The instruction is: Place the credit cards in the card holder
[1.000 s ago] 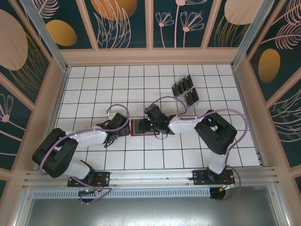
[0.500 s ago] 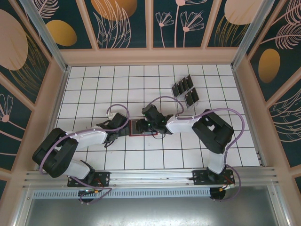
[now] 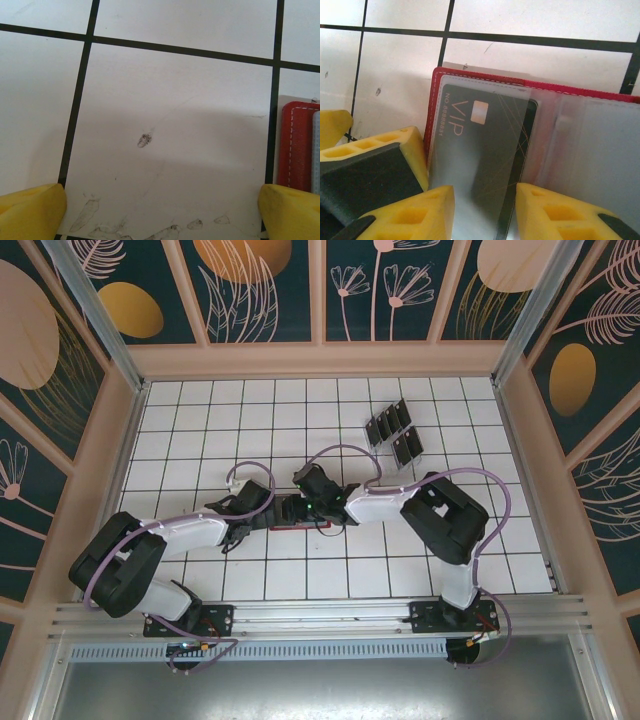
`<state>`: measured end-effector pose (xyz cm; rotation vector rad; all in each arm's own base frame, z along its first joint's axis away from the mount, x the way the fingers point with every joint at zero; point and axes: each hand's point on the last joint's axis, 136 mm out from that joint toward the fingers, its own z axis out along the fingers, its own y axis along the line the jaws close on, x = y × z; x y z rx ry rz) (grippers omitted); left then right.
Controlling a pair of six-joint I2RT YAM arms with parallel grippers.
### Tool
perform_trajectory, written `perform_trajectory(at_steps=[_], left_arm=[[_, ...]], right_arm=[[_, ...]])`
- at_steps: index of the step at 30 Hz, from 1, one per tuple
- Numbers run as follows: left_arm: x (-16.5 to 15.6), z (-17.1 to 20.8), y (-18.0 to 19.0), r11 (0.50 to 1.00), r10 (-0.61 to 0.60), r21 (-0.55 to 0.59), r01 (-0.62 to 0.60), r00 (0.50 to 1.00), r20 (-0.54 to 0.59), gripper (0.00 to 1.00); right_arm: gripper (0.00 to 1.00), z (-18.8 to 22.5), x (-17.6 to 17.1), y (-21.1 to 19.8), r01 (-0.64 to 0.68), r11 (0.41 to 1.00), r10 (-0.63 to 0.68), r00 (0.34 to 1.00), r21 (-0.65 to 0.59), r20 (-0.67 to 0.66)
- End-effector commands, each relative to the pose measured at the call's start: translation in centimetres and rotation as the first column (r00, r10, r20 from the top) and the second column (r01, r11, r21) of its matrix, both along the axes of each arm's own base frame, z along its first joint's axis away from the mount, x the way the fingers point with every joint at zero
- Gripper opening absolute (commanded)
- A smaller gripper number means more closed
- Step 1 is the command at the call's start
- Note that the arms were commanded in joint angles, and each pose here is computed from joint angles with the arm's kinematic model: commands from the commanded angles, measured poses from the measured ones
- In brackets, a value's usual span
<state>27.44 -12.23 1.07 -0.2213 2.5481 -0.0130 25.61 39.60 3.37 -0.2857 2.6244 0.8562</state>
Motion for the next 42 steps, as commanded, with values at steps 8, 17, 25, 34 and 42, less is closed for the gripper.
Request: perform_trajectory(at_steps=[8, 17, 25, 34, 42], left_arm=[[-0.2, -0.5, -1.2, 0.997, -0.012, -0.08, 0.011, 1.0, -0.014, 0.98], [0.5, 1.5, -0.7, 0.997, 0.029, -0.079, -0.026, 0.999, 0.037, 0.98], [1.1, 4.2, 0.0, 0.996, 0.064, -0.068, -0.057, 0.993, 0.104, 0.98], [1.5, 6.1, -1.6, 0.99, 0.013, -0.138, 0.006, 0.991, 0.135, 0.99], [1.5, 6.1, -2.8, 0.981, -0.026, -0.189, 0.05, 0.991, 0.129, 0.99]], right_arm=[[0.48, 1.5, -0.2, 0.5, -0.019, 1.0, 0.019, 0.999, -0.001, 0.034], [0.51, 6.4, 1.1, -1.1, 0.025, 0.999, -0.029, 0.99, 0.03, 0.14], [0.51, 5.8, 3.9, -5.1, 0.078, 0.997, -0.073, 0.983, -0.024, 0.169], [0.5, 4.4, 4.8, -5.5, 0.02, 0.999, -0.015, 0.991, -0.032, 0.132], [0.49, 2.9, 4.0, -4.8, 0.001, 0.999, 0.004, 0.996, -0.049, 0.092]])
